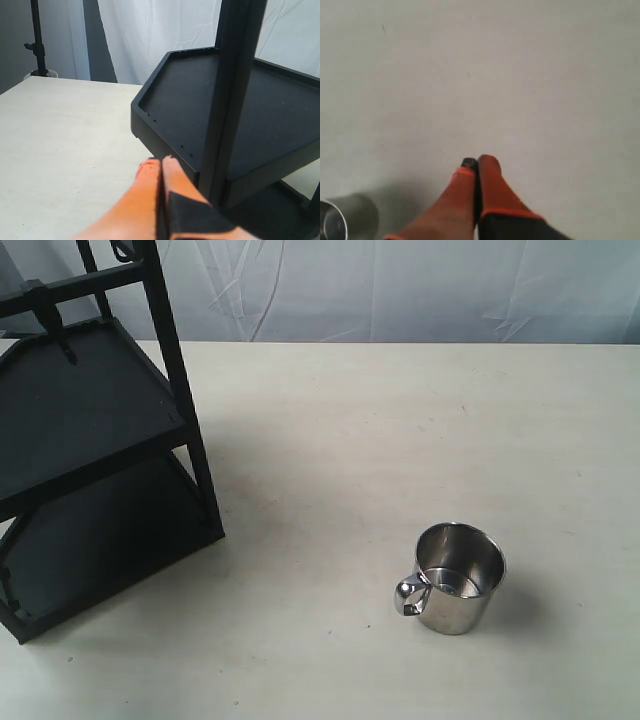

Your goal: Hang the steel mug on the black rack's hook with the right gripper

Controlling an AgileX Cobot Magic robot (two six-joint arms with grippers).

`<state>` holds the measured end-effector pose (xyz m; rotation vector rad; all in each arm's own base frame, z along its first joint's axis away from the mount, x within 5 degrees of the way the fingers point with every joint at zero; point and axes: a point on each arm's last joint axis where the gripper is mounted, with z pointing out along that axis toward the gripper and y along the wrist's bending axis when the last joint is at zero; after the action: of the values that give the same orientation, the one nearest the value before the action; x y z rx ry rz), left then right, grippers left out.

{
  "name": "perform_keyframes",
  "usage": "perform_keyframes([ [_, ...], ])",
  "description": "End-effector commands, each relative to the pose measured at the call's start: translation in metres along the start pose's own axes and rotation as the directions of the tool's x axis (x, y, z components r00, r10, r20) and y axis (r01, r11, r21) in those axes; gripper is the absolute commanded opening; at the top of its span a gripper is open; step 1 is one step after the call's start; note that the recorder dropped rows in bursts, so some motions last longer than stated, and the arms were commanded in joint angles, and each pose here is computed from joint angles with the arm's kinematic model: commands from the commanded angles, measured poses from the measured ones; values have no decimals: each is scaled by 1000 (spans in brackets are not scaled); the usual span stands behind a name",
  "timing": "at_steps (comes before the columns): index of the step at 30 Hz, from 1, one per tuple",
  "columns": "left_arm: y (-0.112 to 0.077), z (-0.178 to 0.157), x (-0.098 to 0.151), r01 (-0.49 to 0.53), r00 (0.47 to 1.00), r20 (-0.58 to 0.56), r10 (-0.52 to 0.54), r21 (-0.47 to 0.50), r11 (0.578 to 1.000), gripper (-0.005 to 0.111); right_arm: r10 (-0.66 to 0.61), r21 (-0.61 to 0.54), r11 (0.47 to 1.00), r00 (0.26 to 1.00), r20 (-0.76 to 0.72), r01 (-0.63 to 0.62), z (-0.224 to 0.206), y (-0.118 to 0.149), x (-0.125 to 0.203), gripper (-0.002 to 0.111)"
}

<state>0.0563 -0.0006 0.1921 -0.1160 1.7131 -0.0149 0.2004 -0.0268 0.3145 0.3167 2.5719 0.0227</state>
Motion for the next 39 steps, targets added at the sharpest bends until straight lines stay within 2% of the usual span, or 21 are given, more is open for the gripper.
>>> perform_keyframes([
  [1,0,0,-1,7,1000,17,-7,-2,1000,1,8,-109,993,960,-281,-40,53,12,-2,-1],
  [4,0,0,-2,24,1000,19,-24,2,1000,1,-110,-250,968,934,-341,23,85,32,-2,-1],
  [6,0,0,-2,27,999,19,-27,3,1000,1,-211,-354,931,921,-328,87,104,50,-1,6],
  [8,0,0,-2,27,999,19,-27,3,1000,1,-308,-448,882,898,-314,146,119,67,3,19],
  [10,0,0,-2,27,999,19,-27,3,1000,1,-392,-523,830,872,-294,196,129,82,9,40],
  [12,0,0,-2,27,999,19,-27,3,1000,1,-414,-539,816,862,-293,210,137,92,13,57],
  [13,0,0,-2,27,999,19,-27,3,1000,1,-428,-544,811,852,-302,215,140,97,16,60],
  [19,0,0,-2,27,999,19,-27,3,1000,1,-547,-584,755,777,-312,297,144,125,35,55],
  [23,0,0,-2,27,999,19,-27,3,1000,1,-608,-553,740,732,-308,382,144,131,42,55],
  [30,0,0,-2,27,999,19,-27,3,1000,1,-607,-451,777,714,-350,439,148,122,41,55],
  [39,0,0,-2,27,999,19,-27,3,1000,1,-592,-442,788,723,-357,428,149,122,41,55],
])
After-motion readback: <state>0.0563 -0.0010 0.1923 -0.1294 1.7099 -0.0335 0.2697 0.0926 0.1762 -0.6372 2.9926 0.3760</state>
